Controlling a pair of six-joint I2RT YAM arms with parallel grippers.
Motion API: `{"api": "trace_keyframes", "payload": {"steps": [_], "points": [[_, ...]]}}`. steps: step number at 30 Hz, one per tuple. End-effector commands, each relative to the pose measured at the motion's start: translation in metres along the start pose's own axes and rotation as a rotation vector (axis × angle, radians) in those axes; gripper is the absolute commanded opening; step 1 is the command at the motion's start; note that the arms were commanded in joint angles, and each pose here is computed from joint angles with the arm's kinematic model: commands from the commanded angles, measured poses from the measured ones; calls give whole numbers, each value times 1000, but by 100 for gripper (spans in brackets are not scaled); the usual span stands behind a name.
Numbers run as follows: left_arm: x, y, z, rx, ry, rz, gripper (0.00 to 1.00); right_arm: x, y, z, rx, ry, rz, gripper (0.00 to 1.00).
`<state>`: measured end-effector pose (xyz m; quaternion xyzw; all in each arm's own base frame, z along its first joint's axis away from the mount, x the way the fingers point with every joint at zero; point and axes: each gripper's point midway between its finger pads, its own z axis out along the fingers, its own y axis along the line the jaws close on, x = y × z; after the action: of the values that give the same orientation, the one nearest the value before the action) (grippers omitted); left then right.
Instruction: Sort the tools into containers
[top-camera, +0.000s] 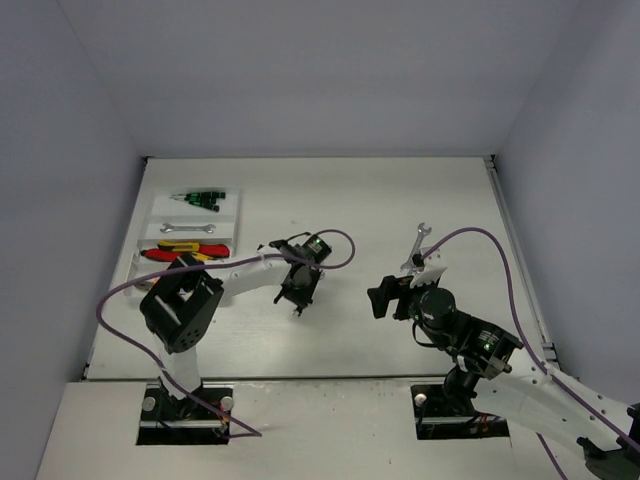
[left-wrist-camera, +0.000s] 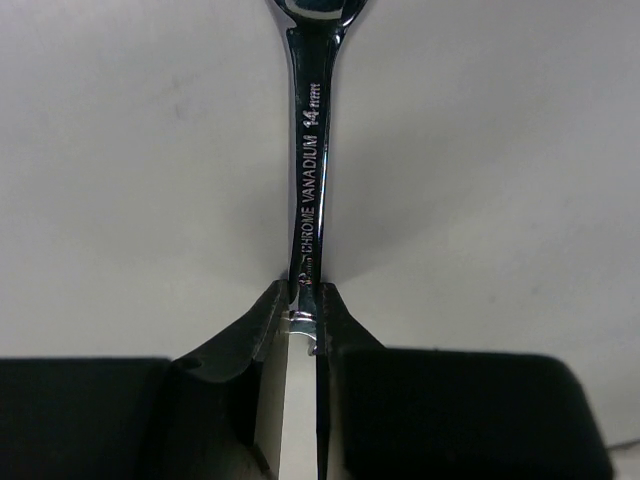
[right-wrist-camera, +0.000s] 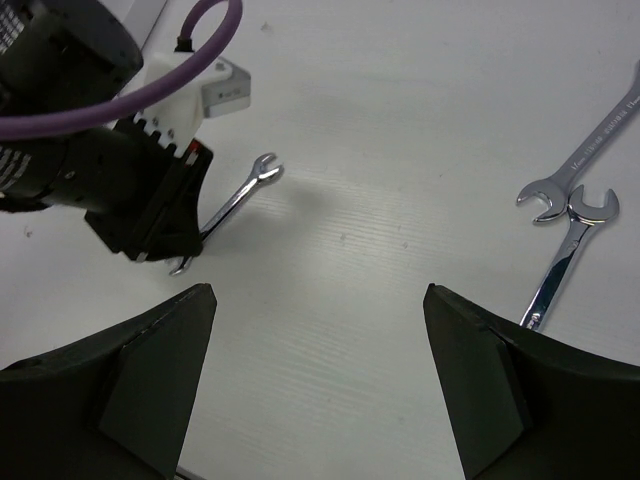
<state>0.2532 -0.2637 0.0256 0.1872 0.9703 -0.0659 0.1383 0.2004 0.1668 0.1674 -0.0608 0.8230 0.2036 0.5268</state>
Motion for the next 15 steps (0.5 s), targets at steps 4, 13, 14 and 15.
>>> {"api": "trace_keyframes", "payload": {"steps": [4, 13, 14, 15], "points": [[48, 16, -37, -68, 98, -51, 22, -8, 1, 5, 19, -27, 23, 83], [10, 9, -36, -94, 53, -37, 28, -12, 6, 2, -8, -34, 37, 83], [7, 8, -34, -90, 56, -32, 28, -13, 6, 1, -12, -37, 41, 83], [5, 6, -32, -84, 61, -27, 28, -13, 6, 1, -14, -40, 44, 83]]}}
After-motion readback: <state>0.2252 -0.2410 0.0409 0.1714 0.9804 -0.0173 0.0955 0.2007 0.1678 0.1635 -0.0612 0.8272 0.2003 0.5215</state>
